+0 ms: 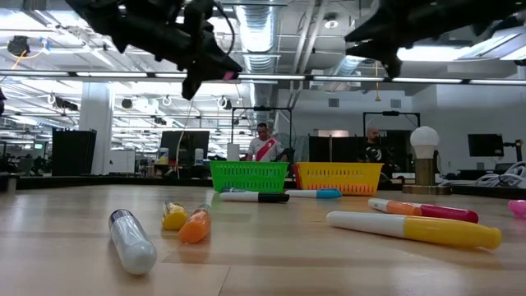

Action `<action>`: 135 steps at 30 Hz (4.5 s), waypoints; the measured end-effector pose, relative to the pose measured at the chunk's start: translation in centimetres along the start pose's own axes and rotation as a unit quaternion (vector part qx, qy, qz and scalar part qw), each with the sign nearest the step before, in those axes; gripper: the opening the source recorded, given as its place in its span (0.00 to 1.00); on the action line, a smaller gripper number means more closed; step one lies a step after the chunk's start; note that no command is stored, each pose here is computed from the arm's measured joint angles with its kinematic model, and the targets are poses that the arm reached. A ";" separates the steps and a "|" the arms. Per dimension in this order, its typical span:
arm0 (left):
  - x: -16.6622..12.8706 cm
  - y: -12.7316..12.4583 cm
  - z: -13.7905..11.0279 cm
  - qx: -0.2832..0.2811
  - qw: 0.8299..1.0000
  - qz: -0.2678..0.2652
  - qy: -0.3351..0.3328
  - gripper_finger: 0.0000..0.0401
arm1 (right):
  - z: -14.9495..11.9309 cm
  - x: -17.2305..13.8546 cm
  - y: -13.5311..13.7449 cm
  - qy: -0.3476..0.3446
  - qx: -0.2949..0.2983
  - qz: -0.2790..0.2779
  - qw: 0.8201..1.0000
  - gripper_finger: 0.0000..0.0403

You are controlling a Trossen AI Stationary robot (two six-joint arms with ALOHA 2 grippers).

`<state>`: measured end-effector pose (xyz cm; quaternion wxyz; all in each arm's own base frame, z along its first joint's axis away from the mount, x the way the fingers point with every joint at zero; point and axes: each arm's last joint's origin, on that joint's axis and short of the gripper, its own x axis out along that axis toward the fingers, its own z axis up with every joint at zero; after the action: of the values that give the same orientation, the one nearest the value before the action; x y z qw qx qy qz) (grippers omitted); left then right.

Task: Pick & Place Markers
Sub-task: Put the right small pink highlighter pen into the blue bin, then put the small pink highlighter pen into the blue bin

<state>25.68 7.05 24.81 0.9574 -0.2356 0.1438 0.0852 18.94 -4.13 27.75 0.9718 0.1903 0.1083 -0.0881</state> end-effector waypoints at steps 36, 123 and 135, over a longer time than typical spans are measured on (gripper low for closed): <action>9.8 15.9 4.2 0.076 0.979 0.094 0.161 0.12 | -2.8 -3.1 0.2 -0.018 0.006 0.004 1.000 0.30; 0.3 2.0 12.8 0.131 0.991 0.026 0.027 0.51 | -2.5 -3.2 0.3 -0.028 0.063 0.012 0.998 0.30; -3.1 -9.6 8.5 0.170 0.977 -0.128 0.022 0.46 | -2.3 -3.1 0.7 -0.022 0.066 0.062 0.996 0.30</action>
<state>27.01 2.38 37.05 0.9831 -0.0876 0.1457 -0.0685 15.73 -2.14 26.65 0.9629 0.2580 0.0689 -0.0383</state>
